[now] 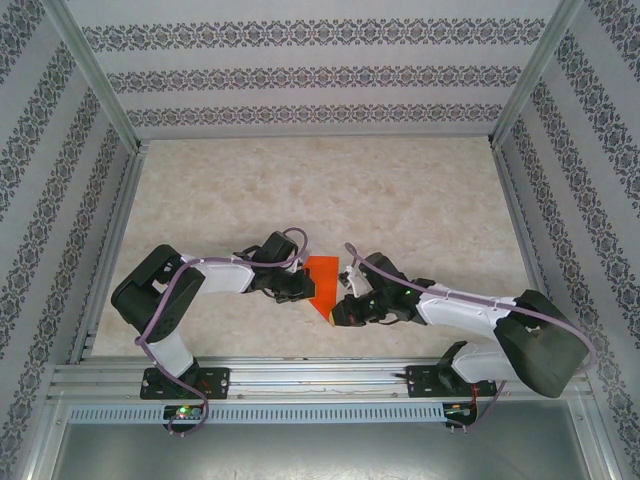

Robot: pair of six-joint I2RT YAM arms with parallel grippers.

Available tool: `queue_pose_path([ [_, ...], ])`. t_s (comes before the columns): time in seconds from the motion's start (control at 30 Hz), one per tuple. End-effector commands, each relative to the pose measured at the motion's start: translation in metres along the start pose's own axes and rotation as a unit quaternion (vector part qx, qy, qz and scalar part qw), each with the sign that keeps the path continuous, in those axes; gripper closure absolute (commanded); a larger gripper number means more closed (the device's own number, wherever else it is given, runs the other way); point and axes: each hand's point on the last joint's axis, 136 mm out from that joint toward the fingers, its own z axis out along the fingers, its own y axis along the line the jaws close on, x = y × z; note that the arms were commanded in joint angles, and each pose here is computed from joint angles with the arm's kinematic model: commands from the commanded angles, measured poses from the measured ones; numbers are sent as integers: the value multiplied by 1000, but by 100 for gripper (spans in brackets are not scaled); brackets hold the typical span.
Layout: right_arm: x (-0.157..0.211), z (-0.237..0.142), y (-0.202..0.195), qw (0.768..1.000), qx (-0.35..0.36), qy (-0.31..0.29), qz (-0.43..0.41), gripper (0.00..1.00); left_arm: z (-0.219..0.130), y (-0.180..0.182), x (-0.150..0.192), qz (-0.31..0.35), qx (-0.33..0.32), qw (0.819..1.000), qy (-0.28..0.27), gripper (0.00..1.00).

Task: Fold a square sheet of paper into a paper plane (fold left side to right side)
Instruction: Third fold the triangle at the center of the table.

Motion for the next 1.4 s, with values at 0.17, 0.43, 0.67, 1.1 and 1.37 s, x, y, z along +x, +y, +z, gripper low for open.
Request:
queue_pose_path([
  [0.17, -36, 16, -5, 999, 36, -30, 5, 100, 8, 28, 9, -29, -47, 998, 13, 95],
  [0.43, -30, 30, -23, 998, 63, -2, 27, 100, 9, 26, 7, -29, -45, 999, 12, 95],
  [0.67, -17, 33, -46, 992, 112, 18, 51, 100, 4, 14, 3, -23, -29, 999, 5, 93],
  [1.1, 0, 25, -82, 972, 221, 37, 75, 100, -31, -13, 2, 4, 33, 998, -61, 91],
  [1.37, 4, 25, -91, 964, 250, 43, 80, 100, -31, -32, 9, 22, 99, 992, -75, 94],
])
